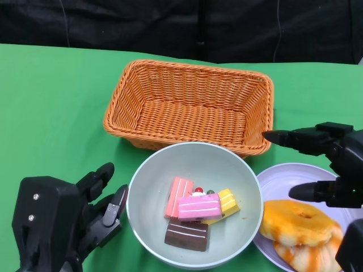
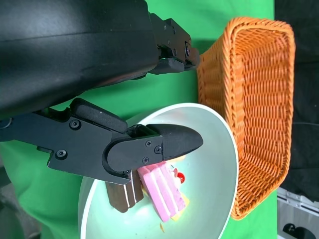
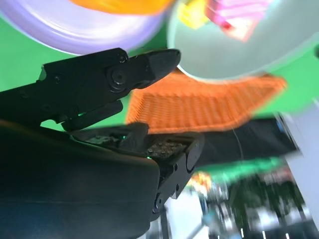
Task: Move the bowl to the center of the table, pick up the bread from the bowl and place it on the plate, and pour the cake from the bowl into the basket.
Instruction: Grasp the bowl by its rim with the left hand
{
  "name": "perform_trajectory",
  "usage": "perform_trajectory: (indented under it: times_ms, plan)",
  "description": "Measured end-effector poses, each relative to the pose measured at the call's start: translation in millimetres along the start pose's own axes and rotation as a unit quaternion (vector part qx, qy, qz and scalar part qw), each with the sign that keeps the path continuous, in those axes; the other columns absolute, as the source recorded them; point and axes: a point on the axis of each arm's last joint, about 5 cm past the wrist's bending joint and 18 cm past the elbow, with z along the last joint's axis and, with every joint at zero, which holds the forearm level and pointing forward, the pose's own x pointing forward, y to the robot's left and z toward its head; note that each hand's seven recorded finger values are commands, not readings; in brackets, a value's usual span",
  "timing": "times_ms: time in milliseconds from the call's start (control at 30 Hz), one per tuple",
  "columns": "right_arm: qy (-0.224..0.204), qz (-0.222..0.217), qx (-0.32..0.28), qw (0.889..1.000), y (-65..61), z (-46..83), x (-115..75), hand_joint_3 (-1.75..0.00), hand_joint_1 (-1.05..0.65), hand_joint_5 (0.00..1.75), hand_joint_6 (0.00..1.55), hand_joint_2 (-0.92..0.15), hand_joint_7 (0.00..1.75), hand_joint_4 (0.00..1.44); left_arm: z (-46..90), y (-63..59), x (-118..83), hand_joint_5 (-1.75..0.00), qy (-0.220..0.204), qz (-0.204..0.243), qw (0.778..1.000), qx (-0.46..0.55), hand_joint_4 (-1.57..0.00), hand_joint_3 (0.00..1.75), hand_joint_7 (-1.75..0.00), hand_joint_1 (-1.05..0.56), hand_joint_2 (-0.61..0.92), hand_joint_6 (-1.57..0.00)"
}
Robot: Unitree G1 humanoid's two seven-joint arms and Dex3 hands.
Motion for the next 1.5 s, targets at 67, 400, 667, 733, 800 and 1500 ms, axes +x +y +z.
perform_trajectory:
  times_ms: [67, 400, 667, 733, 800, 1500]
  plan:
    - [-0.012, -0.031, 0.016, 0.999, 5.2, 2.0, -4.0, -0.05, -0.23, 0.55, 0.68, -0.92, 0.17, 0.68, 2.4, -0.1, -2, -0.35, -0.016, 0.005, 1.0, 0.018, -0.1, 0.55, -0.02, -0.59, 0.92, -0.25]
    - [-0.054, -0.178, 0.142, 0.972, 37.7, 3.5, -19.8, -1.03, 0.08, 1.27, 0.77, -0.52, 0.79, 0.71, 11.2, 17.0, -17, -0.56, -0.163, 0.034, 0.961, 0.222, -0.09, 0.53, -0.02, -0.64, 0.92, -0.29]
    - [-0.056, -0.196, 0.151, 0.967, 40.2, -0.2, -24.1, -1.1, 0.08, 1.29, 0.72, -0.49, 0.91, 0.71, 12.1, 21.5, -20, -0.61, -0.19, 0.026, 0.945, 0.265, -0.07, 0.53, -0.02, -0.64, 0.92, -0.29]
    - [-0.056, -0.198, 0.152, 0.967, 40.2, -0.1, -24.1, -1.11, 0.08, 1.29, 0.72, -0.49, 0.91, 0.71, 11.8, 21.5, -20, -0.61, -0.191, 0.025, 0.945, 0.266, -0.06, 0.53, -0.02, -0.64, 0.92, -0.29]
    - [-0.056, -0.199, 0.152, 0.967, 40.5, -0.1, -24.1, -1.11, 0.08, 1.29, 0.71, -0.49, 0.92, 0.71, 11.9, 21.4, -20, -0.62, -0.192, 0.024, 0.944, 0.267, -0.06, 0.53, -0.02, -0.64, 0.92, -0.29]
    - [-0.036, -0.27, 0.293, 0.916, 56.0, 8.7, -59.4, -1.41, -0.03, 1.75, 0.59, -0.45, 1.71, 0.79, 32.4, 49.5, -22, -0.85, -0.442, -0.111, 0.648, 0.61, -0.35, 0.58, -0.06, -0.35, 0.39, -0.7]
